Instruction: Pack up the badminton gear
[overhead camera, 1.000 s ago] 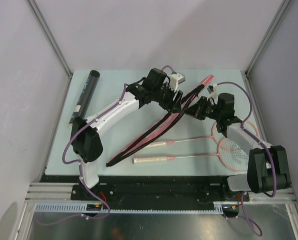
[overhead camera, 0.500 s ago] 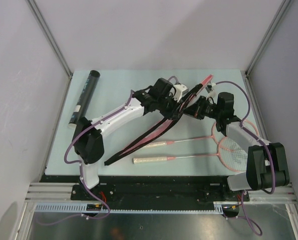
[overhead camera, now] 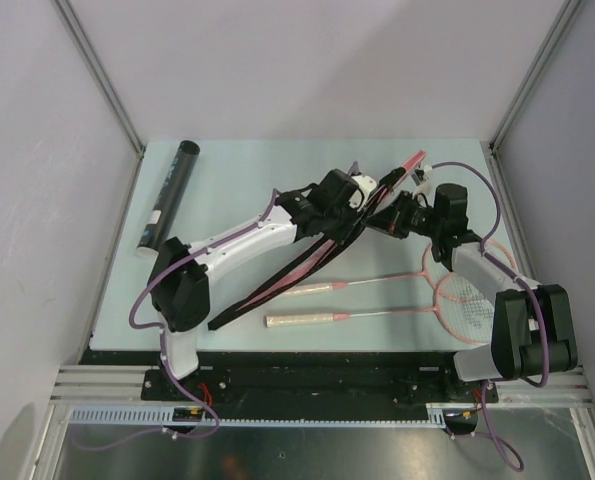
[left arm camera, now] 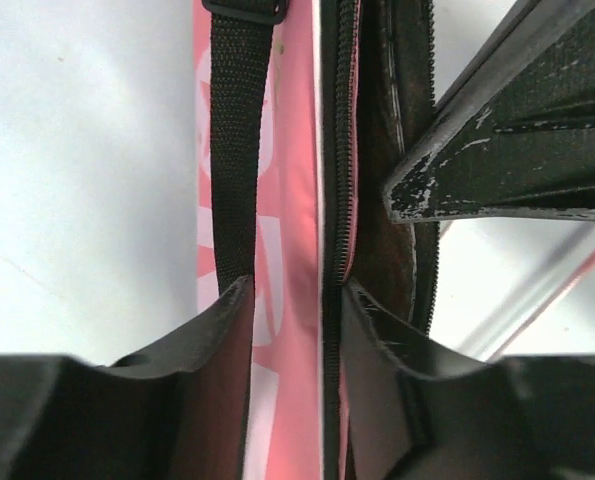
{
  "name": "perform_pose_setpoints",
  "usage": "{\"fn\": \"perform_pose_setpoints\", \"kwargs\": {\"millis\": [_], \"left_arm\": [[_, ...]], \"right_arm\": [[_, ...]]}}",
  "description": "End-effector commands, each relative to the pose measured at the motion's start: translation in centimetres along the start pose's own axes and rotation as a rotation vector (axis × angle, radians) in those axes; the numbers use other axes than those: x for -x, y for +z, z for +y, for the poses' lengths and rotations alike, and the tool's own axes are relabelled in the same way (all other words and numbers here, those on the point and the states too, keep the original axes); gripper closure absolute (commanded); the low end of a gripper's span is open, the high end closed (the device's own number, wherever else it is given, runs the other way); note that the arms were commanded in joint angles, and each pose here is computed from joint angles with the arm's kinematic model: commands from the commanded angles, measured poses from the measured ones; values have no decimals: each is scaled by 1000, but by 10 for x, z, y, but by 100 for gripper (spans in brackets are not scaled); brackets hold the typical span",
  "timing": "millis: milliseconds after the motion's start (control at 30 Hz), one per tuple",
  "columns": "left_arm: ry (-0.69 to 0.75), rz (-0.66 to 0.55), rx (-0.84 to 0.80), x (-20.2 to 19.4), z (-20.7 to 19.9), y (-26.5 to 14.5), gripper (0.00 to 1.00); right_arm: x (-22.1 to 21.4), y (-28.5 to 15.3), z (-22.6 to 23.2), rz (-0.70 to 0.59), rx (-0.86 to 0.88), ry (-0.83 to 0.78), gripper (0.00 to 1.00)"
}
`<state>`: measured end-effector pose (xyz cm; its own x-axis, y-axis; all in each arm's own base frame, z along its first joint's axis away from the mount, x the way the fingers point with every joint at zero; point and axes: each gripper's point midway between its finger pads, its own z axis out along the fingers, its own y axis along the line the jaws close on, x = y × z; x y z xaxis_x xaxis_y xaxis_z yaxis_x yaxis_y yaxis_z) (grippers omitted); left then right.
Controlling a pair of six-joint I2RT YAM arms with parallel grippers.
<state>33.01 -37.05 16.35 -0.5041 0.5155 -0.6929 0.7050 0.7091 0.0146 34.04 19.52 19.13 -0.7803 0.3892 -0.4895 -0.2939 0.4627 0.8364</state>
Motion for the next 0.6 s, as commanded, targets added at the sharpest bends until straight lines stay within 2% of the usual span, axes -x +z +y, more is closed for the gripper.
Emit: {"fn": "perform_pose_setpoints", "kwargs": {"millis": [0, 67, 100, 133, 267, 433, 500, 567], "left_arm": [[4, -24, 163, 6, 30, -4, 70], [-6, -36, 145, 11, 27, -5, 83], [-14, -46, 134, 15, 25, -8, 96], [-25, -57, 118, 19, 21, -10, 100], [-94, -82, 75, 27, 12, -15, 100], [-185, -114, 116, 33, 17, -29, 100], [-196, -130, 115, 37, 17, -34, 100], [-210, -138, 116, 39, 18, -38, 99]], "right_arm": [[21, 1, 30, -37, 46, -87, 100], [20, 3, 20, -40, -16, -79, 100], [14, 5, 18, -23, -42, -74, 100], [15, 7, 12, -37, -80, -91, 98], [7, 16, 1, -53, -198, -107, 83], [5, 18, -16, -127, -406, -105, 59], [-2, 24, -13, -126, -415, -116, 51], [-7, 30, -14, -128, -431, -106, 48]]}}
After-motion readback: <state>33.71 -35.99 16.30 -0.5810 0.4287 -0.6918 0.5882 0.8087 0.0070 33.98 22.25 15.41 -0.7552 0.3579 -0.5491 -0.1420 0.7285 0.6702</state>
